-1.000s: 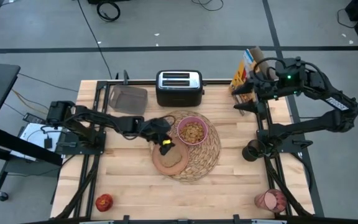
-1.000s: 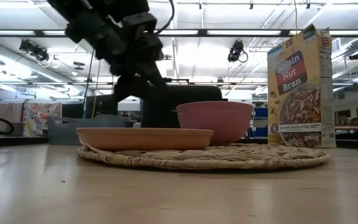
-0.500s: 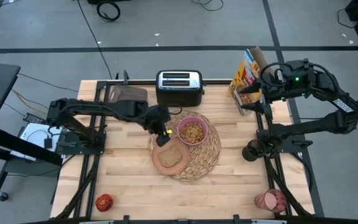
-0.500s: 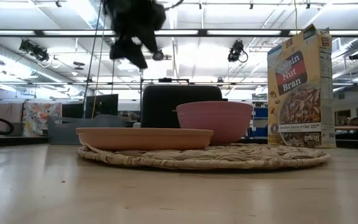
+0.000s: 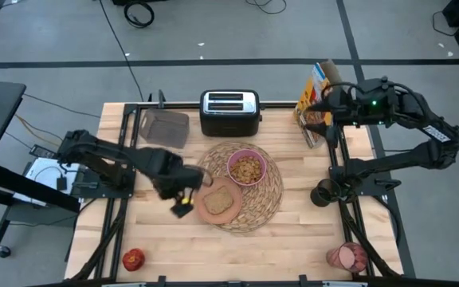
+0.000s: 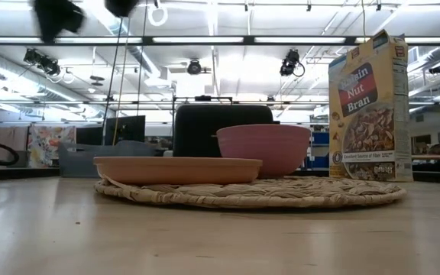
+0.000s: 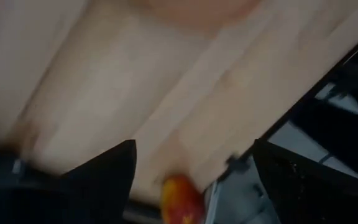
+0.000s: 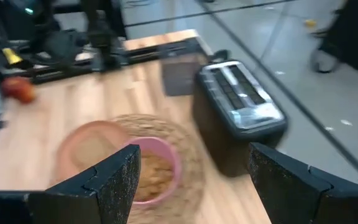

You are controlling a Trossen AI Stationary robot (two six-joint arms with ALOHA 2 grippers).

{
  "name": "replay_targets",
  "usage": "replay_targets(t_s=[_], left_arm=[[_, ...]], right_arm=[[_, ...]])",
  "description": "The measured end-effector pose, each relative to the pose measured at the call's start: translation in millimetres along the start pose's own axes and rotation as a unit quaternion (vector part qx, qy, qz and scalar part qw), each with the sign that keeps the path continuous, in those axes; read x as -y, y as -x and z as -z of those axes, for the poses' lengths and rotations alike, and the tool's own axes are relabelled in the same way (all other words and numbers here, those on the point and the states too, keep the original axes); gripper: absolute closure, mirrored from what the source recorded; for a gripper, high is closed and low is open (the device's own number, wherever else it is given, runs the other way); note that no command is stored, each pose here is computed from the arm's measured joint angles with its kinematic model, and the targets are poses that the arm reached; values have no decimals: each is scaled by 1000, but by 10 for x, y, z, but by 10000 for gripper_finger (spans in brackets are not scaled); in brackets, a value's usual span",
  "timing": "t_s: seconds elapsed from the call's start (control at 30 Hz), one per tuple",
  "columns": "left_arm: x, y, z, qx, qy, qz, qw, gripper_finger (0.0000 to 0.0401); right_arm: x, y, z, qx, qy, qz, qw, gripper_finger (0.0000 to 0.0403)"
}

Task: Arrange a breakfast setting
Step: Put the red apple to the top right of the pink bowl on the brown placemat

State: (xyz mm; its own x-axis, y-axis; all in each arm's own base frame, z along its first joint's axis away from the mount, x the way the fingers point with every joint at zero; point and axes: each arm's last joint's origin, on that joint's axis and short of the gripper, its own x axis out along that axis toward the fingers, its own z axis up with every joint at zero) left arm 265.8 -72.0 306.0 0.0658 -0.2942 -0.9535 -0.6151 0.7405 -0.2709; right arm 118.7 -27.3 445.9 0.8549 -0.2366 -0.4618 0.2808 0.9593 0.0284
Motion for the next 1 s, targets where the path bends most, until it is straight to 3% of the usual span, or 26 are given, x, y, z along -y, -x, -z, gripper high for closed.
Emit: replay_targets(t_s=[0.3, 0.4, 0.6, 0.83, 1.0], left_arm=[[233, -4, 794, -30, -27, -20, 999, 58], [271, -13, 1102, -29, -42, -29, 998, 58], [317, -92, 1644, -54, -72, -45, 995, 58], [409, -152, 1878, -69, -38, -14, 997, 58], [455, -383, 1901, -67, -22, -51, 996, 58]], right_arm=[[-442, -78, -96, 32, -3, -119, 992, 107], [-641, -170, -197, 75, 6, -113, 991, 107], [-917, -489, -316, 113, -10, -50, 992, 107], [-1195, -947, -313, 92, -42, -48, 994, 107], [-1347, -1225, -266, 69, -32, -60, 995, 107]])
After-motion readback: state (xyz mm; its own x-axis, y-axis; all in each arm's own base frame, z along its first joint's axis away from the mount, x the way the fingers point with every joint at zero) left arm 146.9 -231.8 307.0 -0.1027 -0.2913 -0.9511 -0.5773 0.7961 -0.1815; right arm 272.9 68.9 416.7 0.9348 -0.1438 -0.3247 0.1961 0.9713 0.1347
